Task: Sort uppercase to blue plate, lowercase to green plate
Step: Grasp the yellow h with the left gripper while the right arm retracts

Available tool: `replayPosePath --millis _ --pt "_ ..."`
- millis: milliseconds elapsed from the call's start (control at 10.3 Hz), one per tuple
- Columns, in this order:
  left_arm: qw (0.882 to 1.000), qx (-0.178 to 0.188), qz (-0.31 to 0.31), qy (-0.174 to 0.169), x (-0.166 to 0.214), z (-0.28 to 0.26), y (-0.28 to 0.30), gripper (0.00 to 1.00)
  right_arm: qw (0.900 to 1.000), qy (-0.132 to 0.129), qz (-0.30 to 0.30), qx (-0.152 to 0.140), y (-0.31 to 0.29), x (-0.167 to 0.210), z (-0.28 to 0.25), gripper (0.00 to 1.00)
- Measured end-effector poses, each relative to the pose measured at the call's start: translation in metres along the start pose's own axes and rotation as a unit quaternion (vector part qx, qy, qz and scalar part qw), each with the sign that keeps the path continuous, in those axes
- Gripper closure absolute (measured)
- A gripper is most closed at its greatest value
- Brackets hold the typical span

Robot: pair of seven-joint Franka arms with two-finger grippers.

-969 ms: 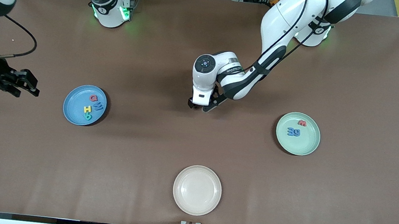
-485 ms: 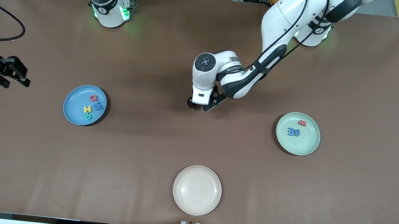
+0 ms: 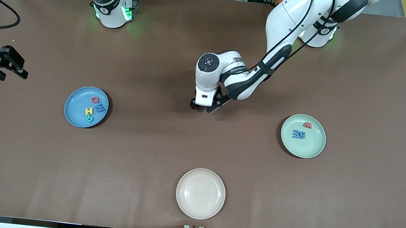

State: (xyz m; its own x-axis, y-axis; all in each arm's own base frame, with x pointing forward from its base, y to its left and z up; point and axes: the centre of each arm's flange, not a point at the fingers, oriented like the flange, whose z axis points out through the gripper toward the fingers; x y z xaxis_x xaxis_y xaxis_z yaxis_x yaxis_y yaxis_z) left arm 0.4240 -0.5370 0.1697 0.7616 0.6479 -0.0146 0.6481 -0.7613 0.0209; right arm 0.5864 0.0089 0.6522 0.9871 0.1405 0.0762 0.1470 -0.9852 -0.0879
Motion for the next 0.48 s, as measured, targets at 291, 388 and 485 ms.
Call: replayPosePath --millis 291,388,485 --pt "1.000 0.001 0.002 0.000 -0.004 0.001 -0.001 0.01 1.000 -0.004 -0.008 0.003 -0.009 -0.010 -0.034 0.31" --pt "1.000 0.001 0.002 0.000 -0.004 0.001 -0.001 0.11 1.000 -0.006 -0.004 0.002 -0.011 -0.014 -0.043 0.28" --pt "1.000 0.001 0.002 0.000 -0.004 0.001 -0.001 0.23 1.000 -0.009 0.006 -0.003 -0.013 -0.015 -0.046 0.20"
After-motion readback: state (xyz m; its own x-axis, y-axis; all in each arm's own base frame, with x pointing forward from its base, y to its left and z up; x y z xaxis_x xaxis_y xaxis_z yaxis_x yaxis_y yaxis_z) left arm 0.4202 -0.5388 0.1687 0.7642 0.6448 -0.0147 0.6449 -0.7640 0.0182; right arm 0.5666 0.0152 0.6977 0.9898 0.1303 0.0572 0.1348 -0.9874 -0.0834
